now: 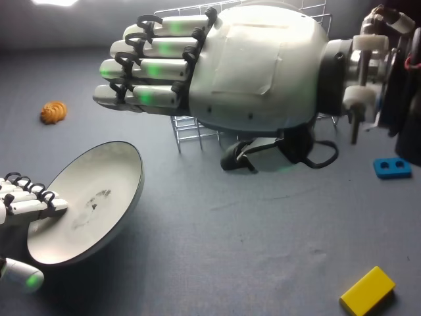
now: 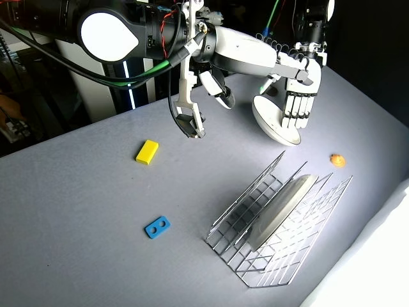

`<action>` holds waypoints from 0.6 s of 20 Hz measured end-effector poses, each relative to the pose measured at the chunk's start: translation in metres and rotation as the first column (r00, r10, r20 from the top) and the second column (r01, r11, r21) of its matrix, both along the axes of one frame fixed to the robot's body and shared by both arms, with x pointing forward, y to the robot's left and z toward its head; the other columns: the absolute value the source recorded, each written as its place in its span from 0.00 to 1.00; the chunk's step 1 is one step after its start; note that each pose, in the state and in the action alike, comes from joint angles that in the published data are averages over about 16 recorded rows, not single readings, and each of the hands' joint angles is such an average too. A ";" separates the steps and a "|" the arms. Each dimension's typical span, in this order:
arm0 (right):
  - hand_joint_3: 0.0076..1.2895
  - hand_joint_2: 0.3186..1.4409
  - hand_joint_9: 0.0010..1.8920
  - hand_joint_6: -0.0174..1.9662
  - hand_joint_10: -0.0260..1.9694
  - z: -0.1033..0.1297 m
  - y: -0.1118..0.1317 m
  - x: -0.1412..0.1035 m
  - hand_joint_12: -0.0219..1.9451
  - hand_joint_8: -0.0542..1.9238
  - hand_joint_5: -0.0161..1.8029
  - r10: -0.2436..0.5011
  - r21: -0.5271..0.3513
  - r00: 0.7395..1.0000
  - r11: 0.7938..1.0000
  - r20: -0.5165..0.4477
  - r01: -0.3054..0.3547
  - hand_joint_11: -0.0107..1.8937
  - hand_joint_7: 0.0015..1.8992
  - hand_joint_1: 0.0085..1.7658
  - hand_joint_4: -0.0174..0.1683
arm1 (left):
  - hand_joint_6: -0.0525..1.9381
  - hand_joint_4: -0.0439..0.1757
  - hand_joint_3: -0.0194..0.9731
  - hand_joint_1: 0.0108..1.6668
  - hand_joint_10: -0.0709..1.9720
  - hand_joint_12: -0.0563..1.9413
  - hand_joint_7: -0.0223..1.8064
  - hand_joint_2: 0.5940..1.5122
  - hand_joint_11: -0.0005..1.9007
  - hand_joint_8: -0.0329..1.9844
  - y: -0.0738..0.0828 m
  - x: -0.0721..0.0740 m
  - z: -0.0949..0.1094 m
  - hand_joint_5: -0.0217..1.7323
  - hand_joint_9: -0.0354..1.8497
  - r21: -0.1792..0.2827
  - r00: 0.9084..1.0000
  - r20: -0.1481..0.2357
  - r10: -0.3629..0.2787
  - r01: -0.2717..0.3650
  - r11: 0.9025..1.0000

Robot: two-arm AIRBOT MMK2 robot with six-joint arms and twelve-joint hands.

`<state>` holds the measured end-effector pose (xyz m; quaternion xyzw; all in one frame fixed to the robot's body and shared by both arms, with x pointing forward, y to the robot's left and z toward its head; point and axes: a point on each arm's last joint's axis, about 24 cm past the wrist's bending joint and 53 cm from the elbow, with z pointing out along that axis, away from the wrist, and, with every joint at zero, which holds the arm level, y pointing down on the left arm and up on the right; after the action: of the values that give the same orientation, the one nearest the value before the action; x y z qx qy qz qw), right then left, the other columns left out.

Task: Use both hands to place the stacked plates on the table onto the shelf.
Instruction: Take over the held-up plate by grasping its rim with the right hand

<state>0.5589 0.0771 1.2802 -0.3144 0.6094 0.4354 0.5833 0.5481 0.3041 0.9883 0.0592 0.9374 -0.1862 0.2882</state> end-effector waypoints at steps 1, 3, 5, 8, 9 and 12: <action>0.00 0.55 0.01 0.02 0.03 -0.005 0.004 0.000 0.10 0.03 0.04 0.005 -0.008 1.000 1.000 -0.001 -0.005 0.01 0.01 0.63 0.11 | 0.02 0.18 0.03 0.00 0.03 0.03 0.01 0.60 0.01 0.01 0.000 -0.001 0.000 0.02 0.03 -0.001 1.000 -0.003 0.006 -0.006 1.000; 0.00 0.56 0.01 0.02 0.03 -0.015 0.012 0.001 0.09 0.03 0.03 0.016 -0.025 1.000 1.000 -0.004 -0.016 0.01 0.01 0.64 0.11 | 0.02 0.18 0.03 0.00 0.03 0.03 0.01 0.60 0.01 0.01 0.000 -0.001 -0.001 0.02 0.03 -0.001 1.000 -0.007 0.012 -0.012 1.000; 0.00 0.56 0.01 0.02 0.03 -0.026 0.022 0.001 0.09 0.03 0.04 0.028 -0.042 1.000 0.999 -0.004 -0.029 0.01 0.01 0.64 0.11 | 0.02 0.17 0.03 0.00 0.03 0.03 0.01 0.60 0.01 0.01 0.001 -0.002 -0.001 0.02 0.03 -0.001 1.000 -0.009 0.016 -0.016 1.000; 0.00 0.56 0.01 0.02 0.03 -0.045 0.041 0.003 0.09 0.03 0.04 0.050 -0.068 0.999 0.996 -0.008 -0.050 0.01 0.01 0.64 0.11 | 0.02 0.17 0.03 0.00 0.03 0.03 0.01 0.60 0.01 0.01 0.001 -0.002 -0.001 0.02 0.03 0.000 1.000 -0.010 0.020 -0.020 1.000; 0.00 0.57 0.01 0.02 0.03 -0.052 0.047 0.003 0.09 0.03 0.04 0.056 -0.077 0.998 0.995 -0.010 -0.057 0.01 0.01 0.64 0.11 | 0.02 0.17 0.03 0.00 0.03 0.03 0.01 0.60 0.01 0.01 0.001 -0.002 -0.001 0.02 0.03 0.001 1.000 -0.011 0.021 -0.021 1.000; 0.00 0.57 0.01 0.02 0.03 -0.072 0.065 0.006 0.09 0.03 0.04 0.070 -0.098 0.997 0.993 -0.016 -0.072 0.01 0.01 0.65 0.11 | 0.02 0.17 0.03 0.00 0.03 0.03 0.01 0.60 0.01 0.01 0.001 -0.003 -0.002 0.02 0.03 0.002 1.000 -0.012 0.025 -0.025 1.000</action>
<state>0.5653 0.1424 1.2085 -0.3616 0.6222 0.4272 0.5474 0.5456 0.3055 0.9866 0.0466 0.9399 -0.1823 0.2849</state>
